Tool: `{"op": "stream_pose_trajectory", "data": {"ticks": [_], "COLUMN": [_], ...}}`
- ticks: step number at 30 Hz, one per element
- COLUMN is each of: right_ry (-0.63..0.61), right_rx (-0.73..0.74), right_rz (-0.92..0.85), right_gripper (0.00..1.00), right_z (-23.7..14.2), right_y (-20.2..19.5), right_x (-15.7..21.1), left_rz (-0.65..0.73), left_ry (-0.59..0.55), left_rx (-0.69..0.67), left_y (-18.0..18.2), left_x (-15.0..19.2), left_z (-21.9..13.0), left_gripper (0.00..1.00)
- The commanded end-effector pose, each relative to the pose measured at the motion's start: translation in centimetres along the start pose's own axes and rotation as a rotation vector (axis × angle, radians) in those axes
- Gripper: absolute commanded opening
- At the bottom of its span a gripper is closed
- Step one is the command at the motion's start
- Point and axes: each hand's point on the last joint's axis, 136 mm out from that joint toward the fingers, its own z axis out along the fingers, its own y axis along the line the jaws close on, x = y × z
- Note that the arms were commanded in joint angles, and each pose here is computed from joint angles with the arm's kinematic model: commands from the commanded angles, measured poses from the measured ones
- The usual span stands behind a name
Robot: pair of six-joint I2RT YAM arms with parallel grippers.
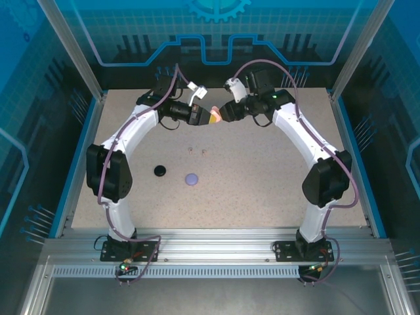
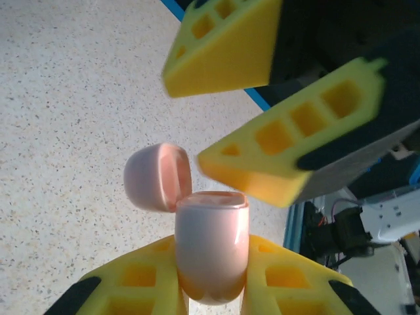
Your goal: Insert the wireless bluetooth earbuds into the charging case
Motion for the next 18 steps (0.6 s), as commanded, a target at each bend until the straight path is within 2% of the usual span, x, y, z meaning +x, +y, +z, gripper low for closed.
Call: {"op": "stream_pose_trajectory", "data": {"ticks": [1,6,9,13,18], "right_ry": [-0.135,-0.216,-0.231,-0.206,-0.109], "right_rx": [-0.054,-0.061,-0.05,-0.001,0.098], "right_rz": [0.038,0.119,0.19,0.282,0.354], "right_gripper": [0.55,0.66,0.68,0.7,0.69], "right_z": [-4.8,-7.7,-8.0,-6.9,-3.3], "right_y": [1.8,2.1,2.0,1.9,2.5], "right_x": [-2.8,-2.8,-2.2,-0.9,1.6], "left_rz": [0.028,0.009,0.031,0.067,0.125], "left_ry": [-0.154,-0.291,-0.347,-0.408,-0.51], "left_rx": [-0.02,-0.053,-0.08,-0.112,-0.178], "left_y": [-0.4,0.0,-0.8,-2.2,-4.2], "left_x": [-2.9,-3.8,-4.0,-4.2,-4.6], "left_z": [-2.7,-5.5,-6.7,-8.0,-10.3], "left_gripper": [0.0,0.0,0.0,0.0,0.0]}}
